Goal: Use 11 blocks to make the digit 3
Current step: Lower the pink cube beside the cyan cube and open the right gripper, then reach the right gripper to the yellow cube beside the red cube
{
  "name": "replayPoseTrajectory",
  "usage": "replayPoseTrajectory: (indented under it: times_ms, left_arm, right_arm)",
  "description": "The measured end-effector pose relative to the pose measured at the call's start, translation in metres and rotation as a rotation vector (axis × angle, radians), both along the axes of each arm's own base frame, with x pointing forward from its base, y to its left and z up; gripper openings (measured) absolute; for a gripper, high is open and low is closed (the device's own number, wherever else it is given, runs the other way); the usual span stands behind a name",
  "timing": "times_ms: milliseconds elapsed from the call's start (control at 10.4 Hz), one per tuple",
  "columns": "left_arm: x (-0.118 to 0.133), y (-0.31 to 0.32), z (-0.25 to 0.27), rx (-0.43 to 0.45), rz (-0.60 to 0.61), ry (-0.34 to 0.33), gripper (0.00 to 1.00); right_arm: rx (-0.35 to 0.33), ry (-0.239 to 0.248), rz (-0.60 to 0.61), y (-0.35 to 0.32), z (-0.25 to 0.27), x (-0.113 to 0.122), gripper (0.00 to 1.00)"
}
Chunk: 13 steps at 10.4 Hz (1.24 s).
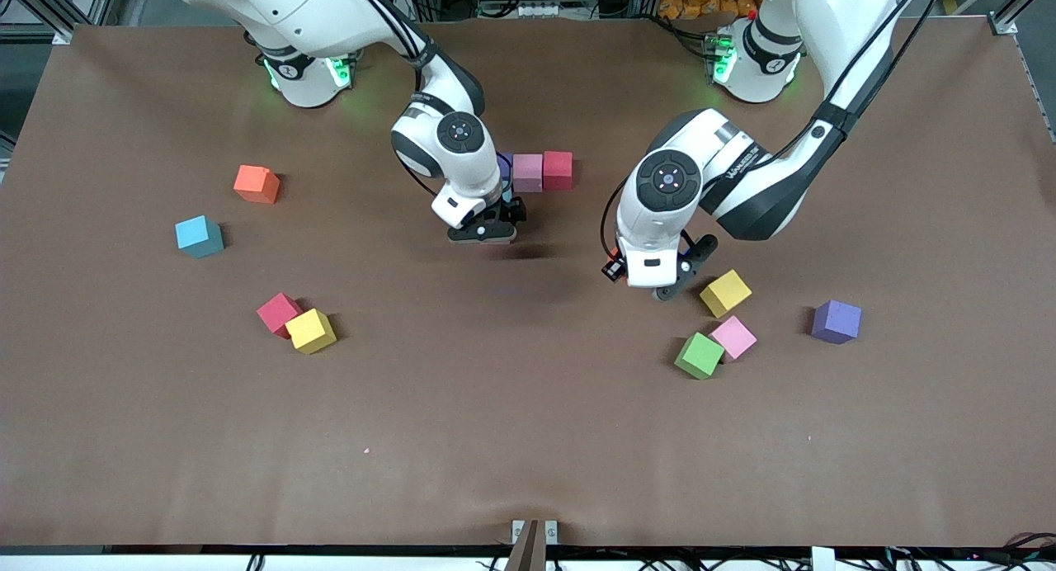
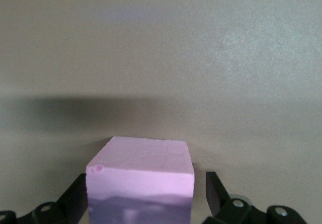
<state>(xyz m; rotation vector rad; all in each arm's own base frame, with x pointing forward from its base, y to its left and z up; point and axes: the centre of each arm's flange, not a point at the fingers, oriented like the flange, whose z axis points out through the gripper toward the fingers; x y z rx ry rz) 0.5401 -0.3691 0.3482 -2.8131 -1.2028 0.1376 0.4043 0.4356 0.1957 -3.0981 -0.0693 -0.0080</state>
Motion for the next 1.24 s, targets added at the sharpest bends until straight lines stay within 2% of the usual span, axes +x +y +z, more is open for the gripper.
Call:
replayPoseTrajectory:
  times_ms: [192, 383, 479, 670, 862, 958, 1245]
  left_arm:
    - [0.0, 0.0, 0.0, 0.0, 0.0, 0.0, 0.63]
    - [0.0, 0.0, 0.0, 0.0, 0.0, 0.0, 0.63]
    - [0.0, 0.0, 0.0, 0.0, 0.0, 0.001, 0.63]
    - [-0.002, -0.002, 0.0, 0.0, -0.003, 0.001, 0.63]
    - [-0.004, -0.005, 0.0, 0.001, -0.006, 0.001, 0.63]
    - [-0.005, -0.006, 0.0, 0.002, 0.002, 0.001, 0.63]
    - [-0.013, -0.016, -0.002, 0.009, 0.033, 0.003, 0.63]
  right_arm:
    - [-0.024, -0.013, -0.007, 0.003, 0.025, 0.011, 1.0]
    - [-0.01, -0.051, -0.055, 0.0, 0.072, 0.032, 1.0]
    - [-0.016, -0.07, -0.09, -0.014, 0.098, 0.049, 1.0]
    - [-0.051, -0.087, -0.101, -0.07, 0.137, 0.098, 1.0]
    - [-0.063, -0.076, -0.08, -0.128, 0.137, 0.134, 1.0]
    - [-0.062, -0.073, -0.06, -0.144, 0.132, 0.144, 1.0]
    - [-0.032, -0.109, -0.028, -0.163, 0.115, 0.155, 1.0]
